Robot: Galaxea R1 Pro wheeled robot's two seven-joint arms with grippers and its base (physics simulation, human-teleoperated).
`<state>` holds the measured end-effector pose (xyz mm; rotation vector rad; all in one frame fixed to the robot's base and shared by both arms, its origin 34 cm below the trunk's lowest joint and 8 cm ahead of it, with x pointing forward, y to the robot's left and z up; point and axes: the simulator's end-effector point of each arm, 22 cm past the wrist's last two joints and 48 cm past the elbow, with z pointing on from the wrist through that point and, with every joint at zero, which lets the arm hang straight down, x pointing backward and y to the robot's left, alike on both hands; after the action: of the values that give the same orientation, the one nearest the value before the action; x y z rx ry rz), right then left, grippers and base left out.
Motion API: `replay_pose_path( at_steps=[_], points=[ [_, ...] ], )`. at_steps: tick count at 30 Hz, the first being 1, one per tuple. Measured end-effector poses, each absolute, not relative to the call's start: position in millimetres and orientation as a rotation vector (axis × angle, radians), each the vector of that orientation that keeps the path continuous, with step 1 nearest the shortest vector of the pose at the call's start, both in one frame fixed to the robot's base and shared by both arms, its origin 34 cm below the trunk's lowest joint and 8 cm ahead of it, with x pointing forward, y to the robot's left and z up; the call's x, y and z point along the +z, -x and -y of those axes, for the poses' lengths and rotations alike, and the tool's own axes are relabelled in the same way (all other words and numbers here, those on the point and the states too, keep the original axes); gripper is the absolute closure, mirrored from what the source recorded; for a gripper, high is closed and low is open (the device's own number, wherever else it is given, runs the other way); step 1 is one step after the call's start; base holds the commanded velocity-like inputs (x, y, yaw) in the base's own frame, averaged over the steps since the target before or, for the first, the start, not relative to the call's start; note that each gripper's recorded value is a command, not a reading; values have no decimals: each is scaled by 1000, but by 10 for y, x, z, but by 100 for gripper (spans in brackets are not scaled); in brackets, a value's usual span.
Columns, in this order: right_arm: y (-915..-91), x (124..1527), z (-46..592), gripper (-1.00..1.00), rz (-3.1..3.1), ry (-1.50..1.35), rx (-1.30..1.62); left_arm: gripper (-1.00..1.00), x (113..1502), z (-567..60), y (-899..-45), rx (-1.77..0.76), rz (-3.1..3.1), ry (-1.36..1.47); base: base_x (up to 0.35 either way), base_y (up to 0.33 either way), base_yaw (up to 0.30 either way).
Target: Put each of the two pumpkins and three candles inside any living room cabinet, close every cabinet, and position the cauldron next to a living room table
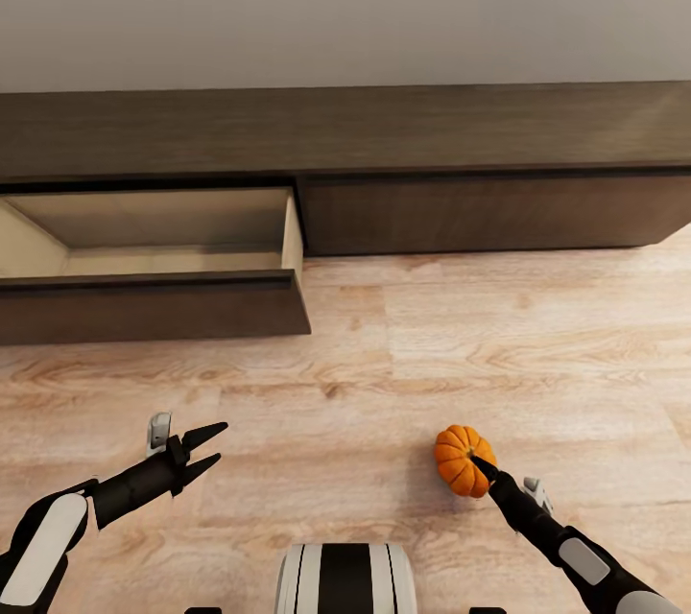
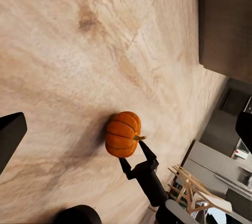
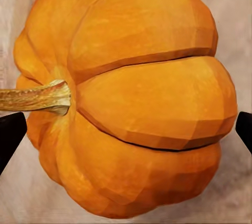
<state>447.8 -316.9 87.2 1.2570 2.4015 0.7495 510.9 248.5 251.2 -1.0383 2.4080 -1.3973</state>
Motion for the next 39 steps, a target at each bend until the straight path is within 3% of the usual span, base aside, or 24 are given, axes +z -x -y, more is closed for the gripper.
replay_pose_path(
  at_steps=[13, 39],
  points=[
    [-4461, 864, 3163, -100, -2404, -1262, 748, -100, 2510, -2480, -5107, -1398, -2409, 1038, 159, 0, 0],
    [-4373, 795, 3222, -100, -2443, -1289, 688, -100, 2507, -2458, -5099, -1402, -2413, 1035, 19, 0, 0]
  ],
)
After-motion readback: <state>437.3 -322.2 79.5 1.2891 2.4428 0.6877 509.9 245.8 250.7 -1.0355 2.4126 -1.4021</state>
